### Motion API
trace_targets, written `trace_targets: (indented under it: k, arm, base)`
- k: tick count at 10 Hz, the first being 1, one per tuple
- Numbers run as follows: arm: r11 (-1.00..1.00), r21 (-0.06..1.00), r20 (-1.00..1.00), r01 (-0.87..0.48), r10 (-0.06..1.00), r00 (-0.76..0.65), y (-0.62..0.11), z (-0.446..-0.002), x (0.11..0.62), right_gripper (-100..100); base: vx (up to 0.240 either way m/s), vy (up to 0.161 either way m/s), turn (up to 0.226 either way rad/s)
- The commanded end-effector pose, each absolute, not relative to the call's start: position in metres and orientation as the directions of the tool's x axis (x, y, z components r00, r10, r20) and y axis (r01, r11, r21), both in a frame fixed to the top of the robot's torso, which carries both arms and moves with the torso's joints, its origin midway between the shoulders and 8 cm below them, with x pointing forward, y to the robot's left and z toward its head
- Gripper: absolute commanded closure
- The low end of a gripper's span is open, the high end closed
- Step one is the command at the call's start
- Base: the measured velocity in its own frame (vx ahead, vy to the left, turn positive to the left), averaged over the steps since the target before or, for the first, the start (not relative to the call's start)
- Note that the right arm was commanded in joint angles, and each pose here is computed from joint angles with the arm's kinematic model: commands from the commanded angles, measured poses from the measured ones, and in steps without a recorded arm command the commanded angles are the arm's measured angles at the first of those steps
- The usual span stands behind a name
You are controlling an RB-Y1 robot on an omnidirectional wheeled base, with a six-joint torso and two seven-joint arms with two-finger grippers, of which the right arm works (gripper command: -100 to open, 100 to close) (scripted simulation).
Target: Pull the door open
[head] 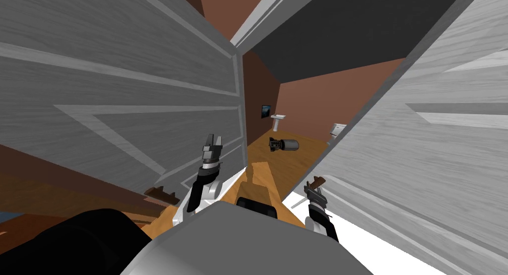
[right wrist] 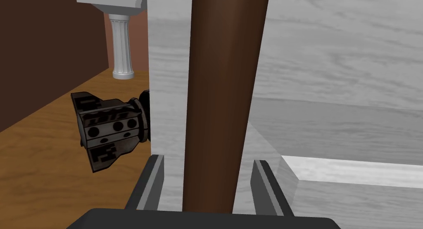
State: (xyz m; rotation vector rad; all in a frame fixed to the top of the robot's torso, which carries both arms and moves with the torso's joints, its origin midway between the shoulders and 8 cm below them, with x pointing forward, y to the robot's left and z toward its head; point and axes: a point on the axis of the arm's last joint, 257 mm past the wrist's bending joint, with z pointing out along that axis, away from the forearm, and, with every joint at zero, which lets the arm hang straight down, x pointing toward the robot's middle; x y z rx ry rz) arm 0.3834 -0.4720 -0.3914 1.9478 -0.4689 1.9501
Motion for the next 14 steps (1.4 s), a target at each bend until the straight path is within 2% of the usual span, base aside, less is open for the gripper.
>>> trace_targets:
  k: [1, 6, 14]
  arm:
    - [-0.886, 0.011, 1.000, -0.463, 0.011, 0.002, -0.472, -0.392, 0.383, 100]
    - [-0.895, 0.009, 1.000, -0.447, 0.008, 0.004, -0.467, -0.393, 0.384, 100]
    - [-0.940, 0.003, 1.000, -0.341, 0.001, 0.005, -0.439, -0.392, 0.387, 100]
  base:
    - [-0.021, 0.000, -0.002]
    - [-0.029, -0.002, 0.013]
    - [-0.217, -0.004, 0.073]
